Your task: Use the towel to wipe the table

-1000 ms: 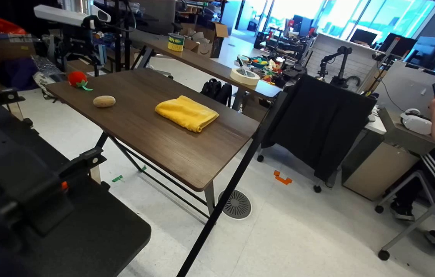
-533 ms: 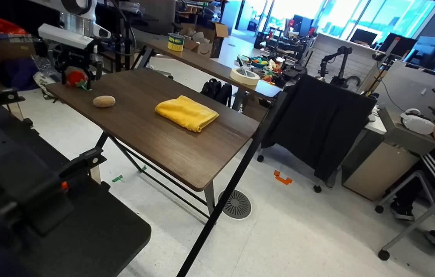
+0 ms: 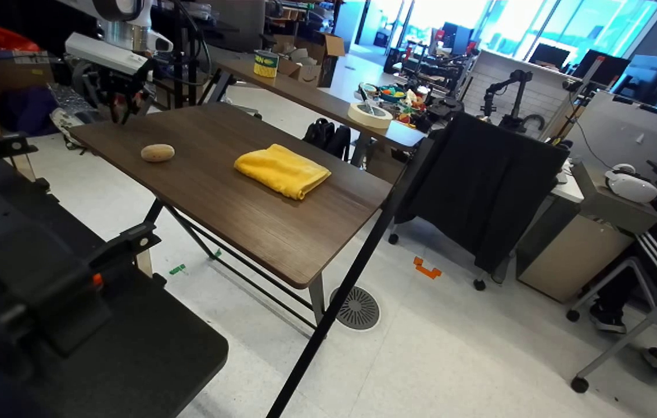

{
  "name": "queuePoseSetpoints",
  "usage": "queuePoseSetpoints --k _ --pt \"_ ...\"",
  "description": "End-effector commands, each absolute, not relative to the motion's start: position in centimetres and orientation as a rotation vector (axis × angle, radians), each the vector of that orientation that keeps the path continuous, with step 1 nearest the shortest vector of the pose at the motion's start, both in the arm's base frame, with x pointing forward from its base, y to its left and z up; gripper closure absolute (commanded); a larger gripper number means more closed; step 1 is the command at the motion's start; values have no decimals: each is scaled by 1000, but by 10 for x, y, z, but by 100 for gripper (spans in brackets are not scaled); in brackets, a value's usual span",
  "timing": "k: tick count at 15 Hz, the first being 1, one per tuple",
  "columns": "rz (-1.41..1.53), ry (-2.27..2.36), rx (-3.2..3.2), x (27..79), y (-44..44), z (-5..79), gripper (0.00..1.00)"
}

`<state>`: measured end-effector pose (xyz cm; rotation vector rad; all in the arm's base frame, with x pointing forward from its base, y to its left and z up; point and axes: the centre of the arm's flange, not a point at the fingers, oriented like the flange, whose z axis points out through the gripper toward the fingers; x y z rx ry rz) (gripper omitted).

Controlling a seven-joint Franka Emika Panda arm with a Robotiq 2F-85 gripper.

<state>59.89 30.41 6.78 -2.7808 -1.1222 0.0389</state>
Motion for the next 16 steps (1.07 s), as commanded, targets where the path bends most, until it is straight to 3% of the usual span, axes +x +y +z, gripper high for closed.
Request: queuePoseSetpoints --k 1,9,10,12,16 --pt "-159 -924 -2782 624 285 100 100" --pt "-292 -365 -2863 709 227 122 100" --pt "-229 -351 -2906 707 222 121 74" --pt "-132 -351 -2948 696 210 121 68" --pt "51 -388 -3041 654 181 138 38"
